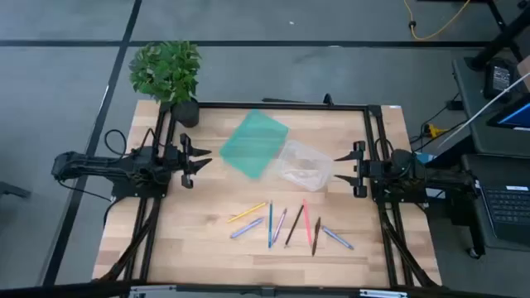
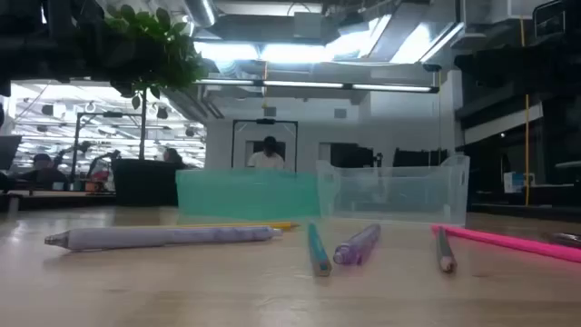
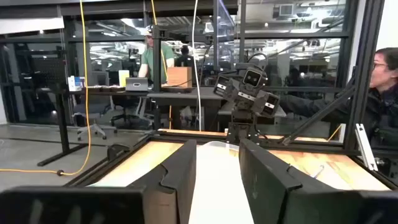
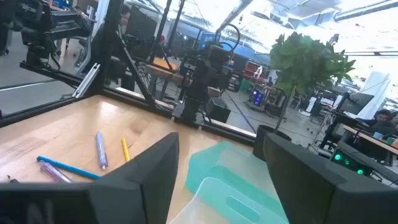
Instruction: Sort pens & pencils
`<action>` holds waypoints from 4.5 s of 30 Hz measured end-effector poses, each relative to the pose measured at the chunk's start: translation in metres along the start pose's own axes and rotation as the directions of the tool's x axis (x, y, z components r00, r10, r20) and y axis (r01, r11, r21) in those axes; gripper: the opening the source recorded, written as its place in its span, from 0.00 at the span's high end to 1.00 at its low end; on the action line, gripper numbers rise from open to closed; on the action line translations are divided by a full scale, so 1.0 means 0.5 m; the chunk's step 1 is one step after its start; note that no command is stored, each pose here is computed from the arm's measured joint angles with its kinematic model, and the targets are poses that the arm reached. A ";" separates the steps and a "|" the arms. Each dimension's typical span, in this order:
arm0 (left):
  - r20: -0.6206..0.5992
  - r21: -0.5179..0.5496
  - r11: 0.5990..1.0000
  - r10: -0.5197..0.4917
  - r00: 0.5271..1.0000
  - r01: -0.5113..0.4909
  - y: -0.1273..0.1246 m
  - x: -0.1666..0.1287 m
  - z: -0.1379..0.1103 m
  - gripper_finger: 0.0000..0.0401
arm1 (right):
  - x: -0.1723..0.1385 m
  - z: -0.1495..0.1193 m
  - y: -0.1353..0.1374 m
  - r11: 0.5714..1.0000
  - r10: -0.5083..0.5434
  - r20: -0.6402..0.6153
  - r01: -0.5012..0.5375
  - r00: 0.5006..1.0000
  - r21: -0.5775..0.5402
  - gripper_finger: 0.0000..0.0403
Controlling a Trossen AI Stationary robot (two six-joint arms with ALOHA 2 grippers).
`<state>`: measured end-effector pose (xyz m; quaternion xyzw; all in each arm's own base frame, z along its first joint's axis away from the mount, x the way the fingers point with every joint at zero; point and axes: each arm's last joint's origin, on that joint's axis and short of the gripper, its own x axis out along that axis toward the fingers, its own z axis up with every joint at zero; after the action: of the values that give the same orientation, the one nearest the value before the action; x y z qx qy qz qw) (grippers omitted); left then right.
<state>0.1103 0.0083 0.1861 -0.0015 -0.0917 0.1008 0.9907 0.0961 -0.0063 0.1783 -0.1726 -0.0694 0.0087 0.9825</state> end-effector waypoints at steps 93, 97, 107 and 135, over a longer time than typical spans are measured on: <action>0.045 -0.012 1.000 0.000 0.999 0.001 0.000 0.000 0.009 0.71 | -0.003 0.032 0.001 0.882 0.130 0.204 -0.207 0.970 0.423 0.41; 0.049 -0.059 0.998 -0.013 0.999 0.016 -0.001 0.000 0.010 0.71 | -0.007 0.043 0.003 0.870 0.208 0.274 -0.306 0.939 0.388 0.41; 0.017 -0.056 0.998 -0.014 1.000 0.015 -0.001 0.000 0.004 0.71 | -0.009 0.046 0.008 0.826 0.305 0.305 -0.410 0.902 0.388 0.41; -0.231 -0.088 0.993 -0.097 0.968 0.079 -0.013 -0.007 0.164 0.71 | 0.012 0.309 -0.062 0.737 0.306 0.254 -0.397 0.917 0.547 0.50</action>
<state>0.0934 -0.0002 0.2662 -0.0478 0.0223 0.0523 0.9972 0.0804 0.0169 0.3335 0.1315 -0.1014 0.2283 0.9593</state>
